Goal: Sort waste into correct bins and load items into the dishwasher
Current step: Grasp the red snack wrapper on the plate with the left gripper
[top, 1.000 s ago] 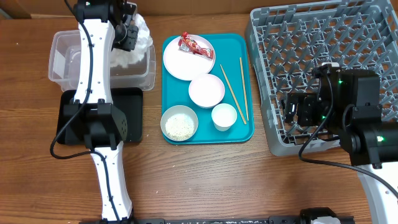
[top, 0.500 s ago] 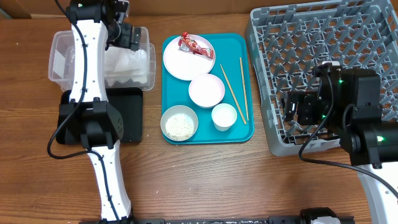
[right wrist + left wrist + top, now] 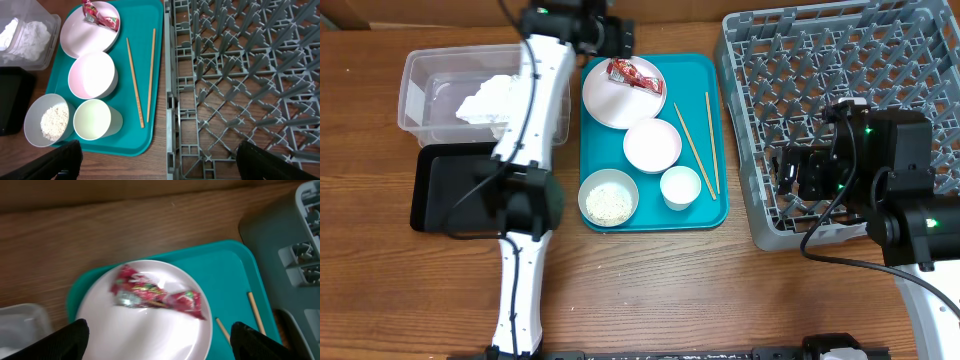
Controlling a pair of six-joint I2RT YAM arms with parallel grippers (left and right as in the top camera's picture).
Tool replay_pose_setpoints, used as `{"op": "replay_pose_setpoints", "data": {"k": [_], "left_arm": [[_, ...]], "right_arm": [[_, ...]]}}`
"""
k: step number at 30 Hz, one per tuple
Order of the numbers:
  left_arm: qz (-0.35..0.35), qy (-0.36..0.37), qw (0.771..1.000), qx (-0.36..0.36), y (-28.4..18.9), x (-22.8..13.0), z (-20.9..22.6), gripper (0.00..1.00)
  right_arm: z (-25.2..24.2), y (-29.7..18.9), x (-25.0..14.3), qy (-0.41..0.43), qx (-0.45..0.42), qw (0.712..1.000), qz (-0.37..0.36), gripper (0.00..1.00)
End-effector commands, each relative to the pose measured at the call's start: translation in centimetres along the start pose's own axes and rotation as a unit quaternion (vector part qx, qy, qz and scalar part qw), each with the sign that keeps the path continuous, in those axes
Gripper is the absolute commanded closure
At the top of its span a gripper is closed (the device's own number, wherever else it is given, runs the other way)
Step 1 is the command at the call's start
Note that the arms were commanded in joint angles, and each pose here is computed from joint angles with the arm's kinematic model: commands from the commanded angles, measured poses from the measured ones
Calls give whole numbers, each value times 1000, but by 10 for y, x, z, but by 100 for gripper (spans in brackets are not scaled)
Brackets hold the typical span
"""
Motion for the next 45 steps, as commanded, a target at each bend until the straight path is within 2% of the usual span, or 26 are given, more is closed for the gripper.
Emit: {"op": "replay_pose_setpoints", "data": {"k": [1,11,18,21,23,27,32,35,36,40,44,45], "left_arm": [[33,-46,998,7,53,-23,-10,8],[77,-70,994,19,121,-65,-7,8],[87,-71,993,30,131,-74,-3,9],[91,-64,993,29,131,-76,-3,12],[98,-62,993,30,130,-79,-3,19],[121,-52,991,31,128,-88,-2,43],[148,-38,988,33,124,-100,0,64],[162,-32,986,33,122,-105,0,92],[167,-33,985,34,120,-107,0,96],[169,-34,984,35,101,-98,1,96],[130,-26,991,35,50,-62,2,96],[106,-22,993,37,23,-46,3,96]], "right_arm": [[6,-8,9,-3,9,1000,-17,0],[5,-8,7,-3,8,1000,-12,0],[5,-8,7,-3,8,1000,-12,0],[5,-8,7,-3,8,1000,-12,0],[5,-8,7,-3,8,1000,-12,0],[5,-8,7,-3,8,1000,-12,0],[5,-8,7,-3,8,1000,-12,0],[5,-8,7,-3,8,1000,-12,0],[5,-8,7,-3,8,1000,-12,0],[5,-8,7,-3,8,1000,-12,0],[5,-8,7,-3,8,1000,-12,0],[5,-8,7,-3,8,1000,-12,0]]}}
Point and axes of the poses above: each gripper's point midway between its finger pads, its own y axis out along the fingers, its own z axis along the line the jaws close on, x = y × z, the point moved 3 cm from there along -y, back along the fingers, and after that the axes turned 8 degrees about y, right-handed, at the moved point
